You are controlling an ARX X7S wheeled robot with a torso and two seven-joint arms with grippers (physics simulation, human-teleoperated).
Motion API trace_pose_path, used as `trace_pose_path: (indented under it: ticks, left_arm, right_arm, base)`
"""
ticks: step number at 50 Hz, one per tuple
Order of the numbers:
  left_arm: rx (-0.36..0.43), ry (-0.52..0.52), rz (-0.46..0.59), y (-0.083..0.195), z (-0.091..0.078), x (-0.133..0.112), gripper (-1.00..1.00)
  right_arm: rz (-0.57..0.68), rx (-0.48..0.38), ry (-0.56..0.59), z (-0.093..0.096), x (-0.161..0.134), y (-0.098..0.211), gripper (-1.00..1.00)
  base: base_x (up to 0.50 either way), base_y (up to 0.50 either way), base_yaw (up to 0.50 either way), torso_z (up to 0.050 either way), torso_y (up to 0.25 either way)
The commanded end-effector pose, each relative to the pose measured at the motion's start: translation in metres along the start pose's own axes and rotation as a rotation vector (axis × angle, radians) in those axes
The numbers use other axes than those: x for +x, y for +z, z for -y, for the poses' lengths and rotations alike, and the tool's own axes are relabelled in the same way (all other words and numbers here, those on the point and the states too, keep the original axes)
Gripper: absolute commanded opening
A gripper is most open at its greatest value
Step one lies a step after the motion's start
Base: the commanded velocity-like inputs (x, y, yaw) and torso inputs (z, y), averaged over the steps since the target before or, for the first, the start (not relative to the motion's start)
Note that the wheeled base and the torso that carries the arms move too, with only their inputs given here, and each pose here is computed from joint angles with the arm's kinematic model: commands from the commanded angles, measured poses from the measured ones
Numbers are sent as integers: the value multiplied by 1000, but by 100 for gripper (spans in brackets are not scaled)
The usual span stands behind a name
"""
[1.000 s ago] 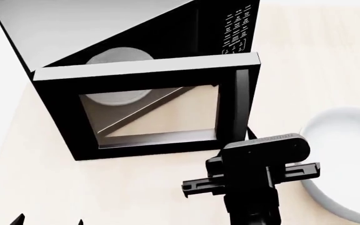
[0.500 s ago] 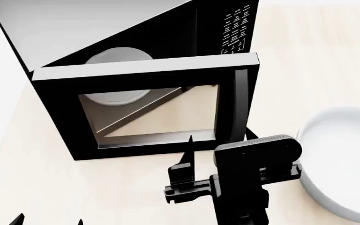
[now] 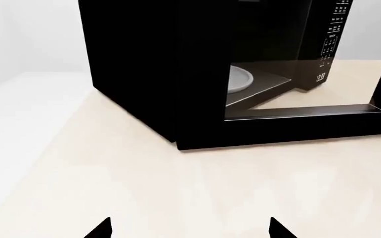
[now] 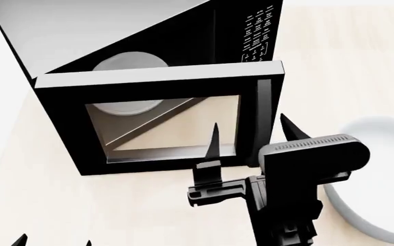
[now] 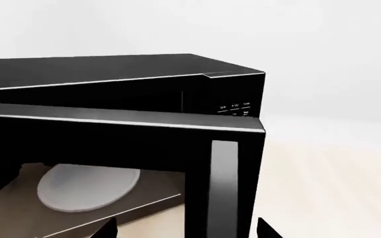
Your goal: Open the microwave.
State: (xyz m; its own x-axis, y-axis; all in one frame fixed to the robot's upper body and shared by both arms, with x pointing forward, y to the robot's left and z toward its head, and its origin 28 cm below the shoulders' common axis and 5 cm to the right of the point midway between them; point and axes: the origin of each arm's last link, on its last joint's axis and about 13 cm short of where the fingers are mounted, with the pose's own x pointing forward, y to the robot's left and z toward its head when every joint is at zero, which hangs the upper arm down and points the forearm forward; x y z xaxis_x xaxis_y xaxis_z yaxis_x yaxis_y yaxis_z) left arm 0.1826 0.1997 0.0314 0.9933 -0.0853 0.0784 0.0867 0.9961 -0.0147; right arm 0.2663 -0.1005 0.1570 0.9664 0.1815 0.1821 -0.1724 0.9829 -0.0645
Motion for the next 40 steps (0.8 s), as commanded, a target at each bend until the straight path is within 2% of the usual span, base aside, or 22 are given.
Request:
trace_pose_path:
  ticks: [1,16,22,27,31,33,35,40]
  left_arm:
    - [1,-1,-1,0,0,0,100]
    - [0,-2,-3,1,1,0,100]
    - [1,-4,-4,0,1,0,100]
    - [0,-4,-2,1,1,-1,100]
    - [1,-4,-1,1,1,-1,100]
    - [-1,-5,-1,1,1,-1,100]
    - [-4,-6,-3,1,1,-1,100]
    - [-1,-4,-4,0,1,-1,100]
  right_arm:
    - [55,1,-18,9,-5,13,100]
    - [74,-16,-28,9,-16,26,100]
    - [81,-52,-17,2,-24,41,100]
    - [84,-47,5,-8,-33,54,100]
    - [54,-75,-29,-11,-35,59,100]
    - [101,-126,-65,-15,-38,66,100]
    - [142,-113,-65,-18,-41,73,100]
    - [201,-143,-89,-24,-52,89,100]
  base:
    - [0,0,0,0,0]
    - [0,0,0,0,0]
    - [0,0,0,0,0]
    - [0,0,0,0,0]
    - [0,0,0,0,0]
    - [0,0,0,0,0]
    - [0,0,0,0,0]
    - [0,0,0,0,0]
